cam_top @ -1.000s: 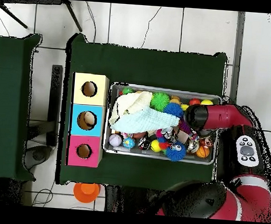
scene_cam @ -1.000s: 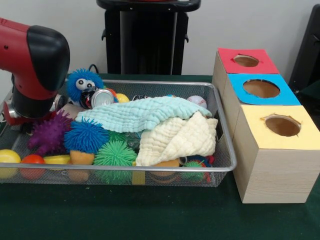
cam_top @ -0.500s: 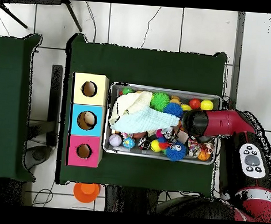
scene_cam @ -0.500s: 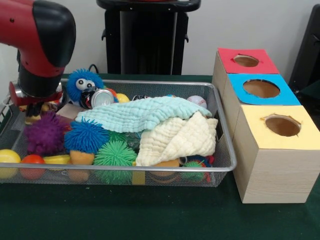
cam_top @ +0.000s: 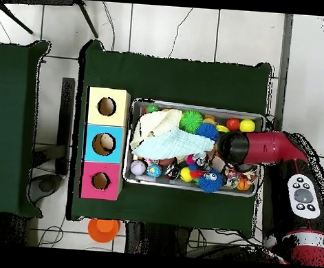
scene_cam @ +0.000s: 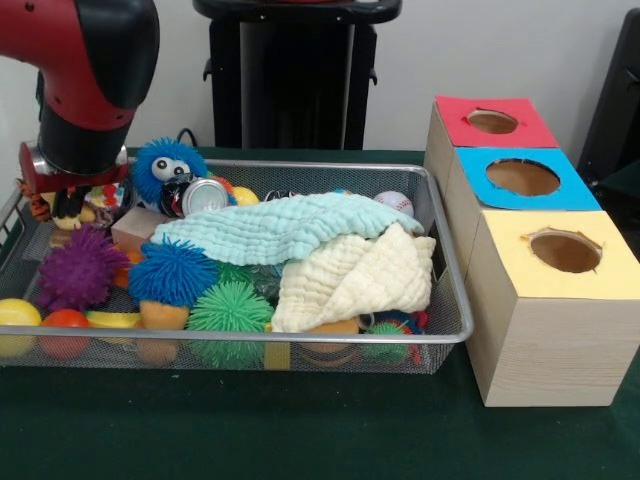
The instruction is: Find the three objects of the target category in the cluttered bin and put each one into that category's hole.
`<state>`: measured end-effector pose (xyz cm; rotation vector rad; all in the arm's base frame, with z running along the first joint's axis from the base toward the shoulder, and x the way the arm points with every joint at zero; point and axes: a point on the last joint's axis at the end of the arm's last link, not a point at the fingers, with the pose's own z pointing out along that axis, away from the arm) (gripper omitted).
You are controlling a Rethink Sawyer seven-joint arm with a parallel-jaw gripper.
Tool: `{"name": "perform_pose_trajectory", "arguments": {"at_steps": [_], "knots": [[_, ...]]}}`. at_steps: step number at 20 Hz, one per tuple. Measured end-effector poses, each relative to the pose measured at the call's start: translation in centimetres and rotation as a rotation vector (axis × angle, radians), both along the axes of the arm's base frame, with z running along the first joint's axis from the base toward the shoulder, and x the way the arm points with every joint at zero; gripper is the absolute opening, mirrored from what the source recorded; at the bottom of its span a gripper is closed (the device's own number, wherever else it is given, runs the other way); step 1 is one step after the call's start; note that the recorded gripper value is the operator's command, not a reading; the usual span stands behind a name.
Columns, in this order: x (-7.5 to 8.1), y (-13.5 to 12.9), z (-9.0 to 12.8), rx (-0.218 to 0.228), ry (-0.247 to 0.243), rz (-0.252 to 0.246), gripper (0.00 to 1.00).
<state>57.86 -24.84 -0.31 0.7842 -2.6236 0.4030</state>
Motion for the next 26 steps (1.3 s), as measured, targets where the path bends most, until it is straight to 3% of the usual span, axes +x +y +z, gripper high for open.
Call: {"name": "perform_pose_trajectory", "arguments": {"at_steps": [7, 12, 17, 26], "knots": [[0.0, 1.2, 0.5, 0.023, -0.032, 0.019, 0.0], [0.6, 3.0, 2.0, 0.062, -0.131, 0.053, 0.0], [1.1, 4.7, 4.4, 0.099, -0.219, 0.053, 0.0], [1.9, 7.3, 9.1, 0.139, -0.327, 0.033, 0.0]]}}
